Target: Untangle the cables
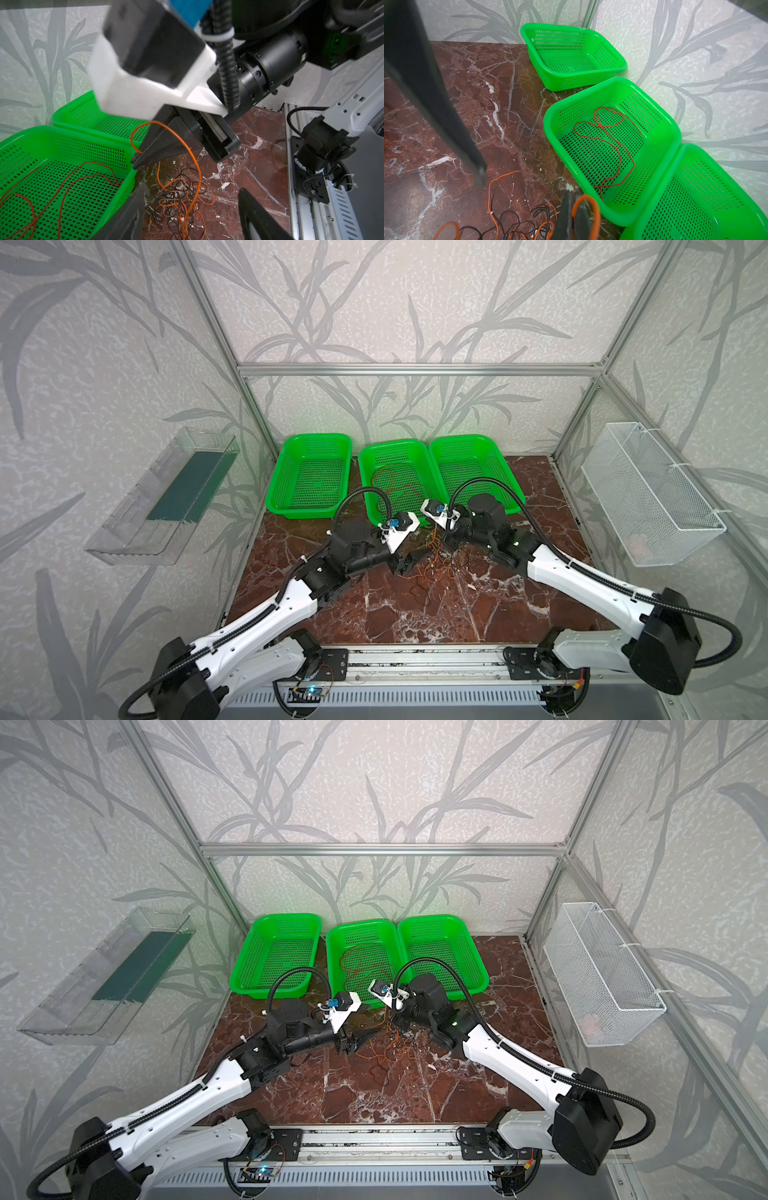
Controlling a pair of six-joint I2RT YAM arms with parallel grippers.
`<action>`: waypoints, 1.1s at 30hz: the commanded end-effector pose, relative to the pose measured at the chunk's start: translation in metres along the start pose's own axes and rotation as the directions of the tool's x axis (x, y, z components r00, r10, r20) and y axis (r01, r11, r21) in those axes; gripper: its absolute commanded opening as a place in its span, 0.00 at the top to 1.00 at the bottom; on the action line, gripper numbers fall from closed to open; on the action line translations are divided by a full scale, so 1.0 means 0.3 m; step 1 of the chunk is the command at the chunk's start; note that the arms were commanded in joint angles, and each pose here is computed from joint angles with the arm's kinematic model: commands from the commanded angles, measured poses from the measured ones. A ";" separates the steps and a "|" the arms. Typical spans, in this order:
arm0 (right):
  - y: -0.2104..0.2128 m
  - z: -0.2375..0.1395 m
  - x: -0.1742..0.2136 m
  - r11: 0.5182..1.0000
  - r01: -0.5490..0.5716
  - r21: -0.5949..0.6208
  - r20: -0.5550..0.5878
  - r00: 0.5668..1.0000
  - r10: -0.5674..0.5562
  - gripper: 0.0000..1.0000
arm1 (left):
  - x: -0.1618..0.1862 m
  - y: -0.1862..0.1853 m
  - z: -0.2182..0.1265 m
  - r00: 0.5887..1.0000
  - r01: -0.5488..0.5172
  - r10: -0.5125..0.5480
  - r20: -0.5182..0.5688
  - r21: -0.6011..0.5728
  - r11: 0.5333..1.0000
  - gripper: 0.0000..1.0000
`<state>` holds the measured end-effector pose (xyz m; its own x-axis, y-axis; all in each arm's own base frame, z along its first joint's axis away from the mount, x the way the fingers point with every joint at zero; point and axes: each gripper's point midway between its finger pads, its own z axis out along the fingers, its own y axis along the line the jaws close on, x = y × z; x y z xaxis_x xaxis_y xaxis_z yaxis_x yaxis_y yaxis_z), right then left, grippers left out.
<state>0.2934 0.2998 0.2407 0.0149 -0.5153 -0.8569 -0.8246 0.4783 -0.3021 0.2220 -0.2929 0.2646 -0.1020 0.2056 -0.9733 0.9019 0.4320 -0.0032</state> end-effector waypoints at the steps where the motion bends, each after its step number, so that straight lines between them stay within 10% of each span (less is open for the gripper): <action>1: -0.022 -0.011 -0.020 0.999 -0.024 0.039 -0.020 0.999 0.025 1.00 | -0.057 -0.006 0.050 0.999 -0.024 0.024 0.036 0.009 1.000 0.36; 8: -0.026 -0.024 -0.018 0.998 -0.036 0.056 -0.037 0.999 0.039 1.00 | -0.037 0.044 0.126 1.000 -0.011 0.012 0.004 -0.064 0.998 0.57; 12: -0.025 -0.026 -0.006 0.997 -0.038 0.067 -0.029 0.999 0.040 1.00 | -0.049 0.045 0.141 0.999 -0.034 0.034 -0.008 -0.070 0.997 0.99; 22: -0.059 0.007 0.116 0.969 -0.212 0.125 0.051 0.977 0.207 0.63 | -0.259 -0.019 0.036 0.978 -0.193 0.196 0.067 -0.045 0.980 1.00; 33: -0.020 0.085 0.112 0.962 -0.270 0.030 0.101 0.959 0.266 0.56 | -0.429 -0.056 -0.007 0.940 -0.329 0.328 0.094 -0.003 0.944 1.00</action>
<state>0.3074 0.2900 0.1911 -0.1599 -0.3489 -0.9234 -0.7800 0.6180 -0.0985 0.2265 -0.3229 0.3819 0.1929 0.2332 -0.9531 0.8789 0.3909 0.2735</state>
